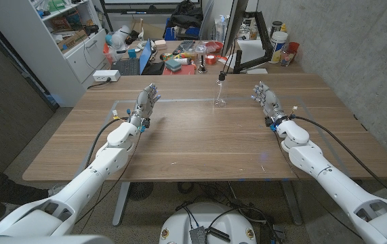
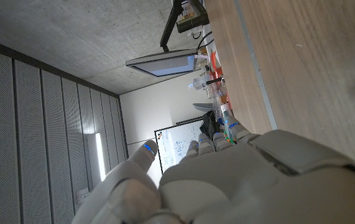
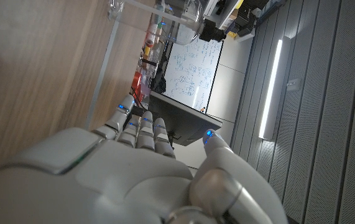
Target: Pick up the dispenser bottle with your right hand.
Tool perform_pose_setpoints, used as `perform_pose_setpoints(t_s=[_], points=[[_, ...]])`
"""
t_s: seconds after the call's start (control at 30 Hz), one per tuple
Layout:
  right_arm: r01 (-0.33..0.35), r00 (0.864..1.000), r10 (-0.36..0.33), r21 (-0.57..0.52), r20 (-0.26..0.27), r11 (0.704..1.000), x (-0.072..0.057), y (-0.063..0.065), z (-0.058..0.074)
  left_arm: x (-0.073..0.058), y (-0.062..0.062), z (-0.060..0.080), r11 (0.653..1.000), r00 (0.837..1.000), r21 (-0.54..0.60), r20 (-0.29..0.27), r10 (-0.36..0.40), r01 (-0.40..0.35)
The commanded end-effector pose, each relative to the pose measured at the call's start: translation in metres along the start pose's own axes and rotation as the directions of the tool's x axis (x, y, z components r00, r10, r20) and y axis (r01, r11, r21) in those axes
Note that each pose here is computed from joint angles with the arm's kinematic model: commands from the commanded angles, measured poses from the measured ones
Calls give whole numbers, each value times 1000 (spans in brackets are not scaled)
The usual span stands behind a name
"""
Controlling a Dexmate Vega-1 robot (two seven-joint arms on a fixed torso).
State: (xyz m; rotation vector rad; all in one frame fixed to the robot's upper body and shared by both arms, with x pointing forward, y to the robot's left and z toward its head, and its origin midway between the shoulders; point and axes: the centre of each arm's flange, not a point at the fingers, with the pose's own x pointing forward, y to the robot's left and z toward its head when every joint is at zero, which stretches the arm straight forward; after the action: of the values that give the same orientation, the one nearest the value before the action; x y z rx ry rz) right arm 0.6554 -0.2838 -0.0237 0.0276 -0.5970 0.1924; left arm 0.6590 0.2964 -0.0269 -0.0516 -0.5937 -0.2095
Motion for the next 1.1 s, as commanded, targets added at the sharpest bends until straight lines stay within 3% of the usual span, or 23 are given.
perform_pose_setpoints(t_s=[0.03, 1.1], points=[[-2, 1000, 2, -28, 10, 1000, 2, 3, 4, 3, 2, -1, 1000, 1000, -5, 0, 4, -4], [3, 1000, -2, -191, 6, 982, 6, 11, 16, 1, 4, -4, 1000, 1000, -7, -4, 12, -12]])
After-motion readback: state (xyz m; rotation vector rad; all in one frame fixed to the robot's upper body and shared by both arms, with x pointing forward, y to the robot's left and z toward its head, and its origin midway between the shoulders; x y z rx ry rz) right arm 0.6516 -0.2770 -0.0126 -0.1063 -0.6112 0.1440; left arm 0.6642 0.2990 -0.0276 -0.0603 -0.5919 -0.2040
